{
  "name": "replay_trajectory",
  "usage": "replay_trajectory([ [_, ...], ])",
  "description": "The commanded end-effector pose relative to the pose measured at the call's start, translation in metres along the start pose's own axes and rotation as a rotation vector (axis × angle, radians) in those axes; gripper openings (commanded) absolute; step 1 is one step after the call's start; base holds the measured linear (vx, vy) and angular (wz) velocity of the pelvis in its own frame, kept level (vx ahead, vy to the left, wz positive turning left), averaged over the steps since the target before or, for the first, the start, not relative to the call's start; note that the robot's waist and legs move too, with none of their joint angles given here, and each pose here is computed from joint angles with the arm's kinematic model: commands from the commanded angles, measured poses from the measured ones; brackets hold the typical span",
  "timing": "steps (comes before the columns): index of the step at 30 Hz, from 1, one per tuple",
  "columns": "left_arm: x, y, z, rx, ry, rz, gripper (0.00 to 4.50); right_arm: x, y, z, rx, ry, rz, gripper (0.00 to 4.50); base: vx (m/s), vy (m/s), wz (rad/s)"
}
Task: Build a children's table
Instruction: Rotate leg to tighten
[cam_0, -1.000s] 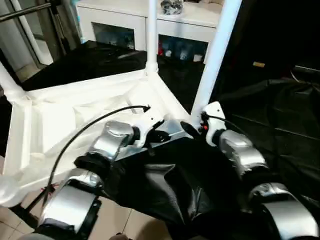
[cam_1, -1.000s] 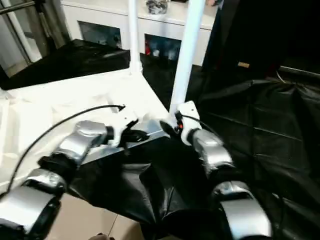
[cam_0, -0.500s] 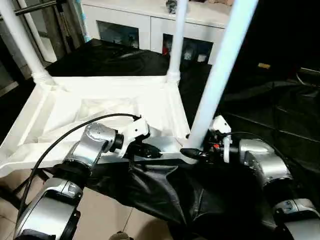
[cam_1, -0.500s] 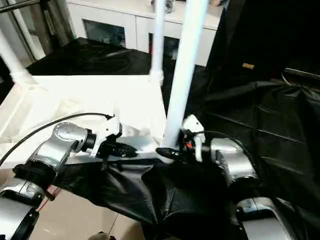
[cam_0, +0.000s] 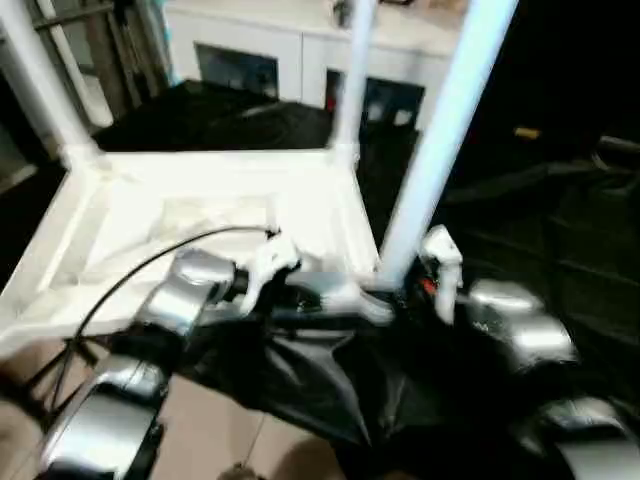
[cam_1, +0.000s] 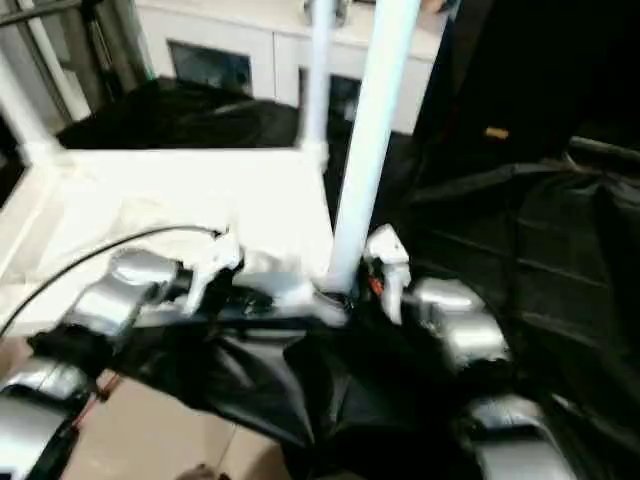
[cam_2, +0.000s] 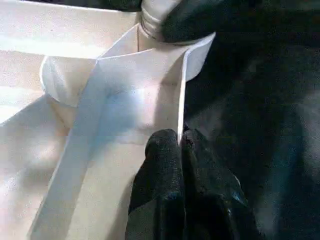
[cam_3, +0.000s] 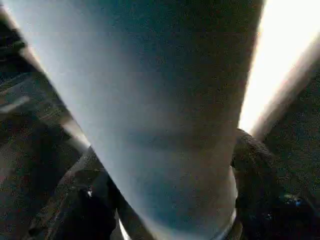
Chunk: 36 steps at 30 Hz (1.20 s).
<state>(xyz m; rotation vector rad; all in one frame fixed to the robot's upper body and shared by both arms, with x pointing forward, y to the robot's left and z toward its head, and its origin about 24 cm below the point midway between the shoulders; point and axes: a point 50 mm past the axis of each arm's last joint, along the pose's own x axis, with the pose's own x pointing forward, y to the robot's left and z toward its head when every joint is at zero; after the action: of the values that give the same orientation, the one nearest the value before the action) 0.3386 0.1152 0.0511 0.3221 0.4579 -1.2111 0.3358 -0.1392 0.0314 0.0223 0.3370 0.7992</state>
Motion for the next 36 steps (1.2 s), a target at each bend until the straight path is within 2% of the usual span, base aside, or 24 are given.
replay_trajectory([
  [1, 0.016, 0.004, 0.025, 0.004, -0.067, 0.107, 0.0, 0.016, 0.012, -0.019, 0.057, 0.075, -0.082, 2.66, 0.0, 0.0, 0.0],
  [3, 0.025, 0.006, 0.032, -0.021, -0.07, 0.159, 0.0, 0.024, 0.013, -0.02, 0.112, 0.073, -0.165, 2.66, 0.0, 0.0, 0.0],
  [7, 0.038, 0.005, 0.042, -0.039, -0.08, 0.208, 0.0, 0.04, 0.023, -0.019, 0.119, 0.073, -0.248, 2.66, 0.0, 0.0, 0.0],
  [9, 0.043, 0.003, 0.045, -0.035, -0.08, 0.209, 0.0, 0.046, 0.027, -0.016, 0.097, 0.061, -0.257, 3.22, 0.0, 0.0, 0.0],
  [11, 0.044, 0.002, 0.046, -0.031, -0.08, 0.203, 0.0, 0.048, 0.029, -0.015, 0.11, 0.053, -0.25, 3.22, 0.0, 0.0, 0.0],
  [14, 0.044, -0.001, 0.045, -0.027, -0.088, 0.167, 0.0, 0.048, 0.028, -0.011, 0.067, 0.045, -0.236, 3.64, 0.0, 0.0, 0.0],
  [18, 0.036, -0.003, 0.037, -0.012, -0.1, 0.094, 0.0, 0.04, 0.021, 0.001, -0.002, -0.012, -0.128, 3.64, 0.0, 0.0, 0.0],
  [24, 0.028, -0.005, 0.028, -0.002, -0.104, 0.026, 0.0, 0.027, 0.02, 0.004, -0.058, -0.034, 0.055, 3.64, 0.0, 0.0, 0.0],
  [25, 0.02, -0.01, 0.024, 0.016, -0.118, -0.064, 0.0, 0.014, 0.019, 0.003, -0.089, -0.023, 0.178, 3.64, 0.0, 0.0, 0.0],
  [29, 0.012, -0.013, 0.021, 0.038, -0.123, -0.126, 0.0, 0.004, 0.018, 0.001, -0.106, 0.002, 0.275, 3.64, 0.0, 0.0, 0.0],
  [32, 0.002, -0.012, 0.015, 0.057, -0.099, -0.158, 0.0, -0.011, 0.021, -0.005, -0.116, 0.062, 0.422, 3.64, 0.0, 0.0, 0.0],
  [36, -0.009, -0.014, 0.01, 0.066, -0.08, -0.214, 0.0, -0.02, 0.023, -0.007, -0.111, 0.104, 0.503, 3.64, 0.0, 0.0, 0.0],
])
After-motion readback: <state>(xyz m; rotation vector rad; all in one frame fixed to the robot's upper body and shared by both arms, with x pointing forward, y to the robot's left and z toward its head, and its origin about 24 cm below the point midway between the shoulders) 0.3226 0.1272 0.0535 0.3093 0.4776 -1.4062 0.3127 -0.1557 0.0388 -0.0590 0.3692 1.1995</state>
